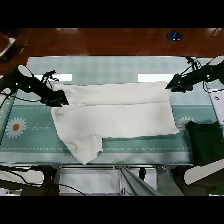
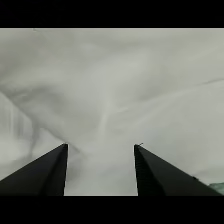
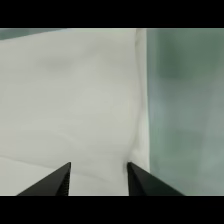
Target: Fold the shirts.
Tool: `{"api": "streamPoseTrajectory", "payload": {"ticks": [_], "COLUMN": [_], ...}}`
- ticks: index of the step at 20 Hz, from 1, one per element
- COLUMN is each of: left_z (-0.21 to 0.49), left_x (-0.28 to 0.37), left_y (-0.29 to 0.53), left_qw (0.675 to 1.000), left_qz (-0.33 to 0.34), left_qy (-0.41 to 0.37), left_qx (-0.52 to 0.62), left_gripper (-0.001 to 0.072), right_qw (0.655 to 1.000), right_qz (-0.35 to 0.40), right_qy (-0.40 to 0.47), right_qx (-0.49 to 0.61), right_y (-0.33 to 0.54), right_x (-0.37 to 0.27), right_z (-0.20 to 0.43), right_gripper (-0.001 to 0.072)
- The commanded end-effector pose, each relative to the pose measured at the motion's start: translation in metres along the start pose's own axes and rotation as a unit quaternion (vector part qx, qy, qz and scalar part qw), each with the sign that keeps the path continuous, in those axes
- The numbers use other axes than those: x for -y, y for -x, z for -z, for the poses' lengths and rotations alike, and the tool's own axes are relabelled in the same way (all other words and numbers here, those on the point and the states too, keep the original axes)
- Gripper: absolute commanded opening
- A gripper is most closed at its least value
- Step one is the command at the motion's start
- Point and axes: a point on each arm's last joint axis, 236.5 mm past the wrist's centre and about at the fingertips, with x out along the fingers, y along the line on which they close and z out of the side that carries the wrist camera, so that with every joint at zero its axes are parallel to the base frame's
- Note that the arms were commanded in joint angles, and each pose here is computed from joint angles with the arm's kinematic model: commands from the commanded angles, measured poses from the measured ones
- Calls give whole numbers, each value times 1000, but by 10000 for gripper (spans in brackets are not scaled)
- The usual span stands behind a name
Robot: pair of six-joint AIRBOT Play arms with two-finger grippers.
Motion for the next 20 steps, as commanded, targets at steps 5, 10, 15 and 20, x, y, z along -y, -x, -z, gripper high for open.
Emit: {"api": "streamPoseTrajectory", "payload": {"ticks": [5,10,15,20], "left_z": [74,111,153,178], "left_x": [-36,-20,-3,13], "left_y": [46,21,-18,-39], "left_qw": [997,971,970,986], "left_qz": [25,106,122,103], "left_qy": [67,159,181,128], "left_qx": [24,147,110,32], "left_gripper": [507,507,507,506], "right_qw": [991,989,989,991], "right_qz": [20,-59,-58,-62], "right_qy": [-54,-57,-46,-44], "right_qx": [122,122,125,113], "right_y": [103,71,54,55], "right_x": [23,-35,-52,-56], "right_z": [21,100,134,141], "right_gripper": [413,414,414,414]}}
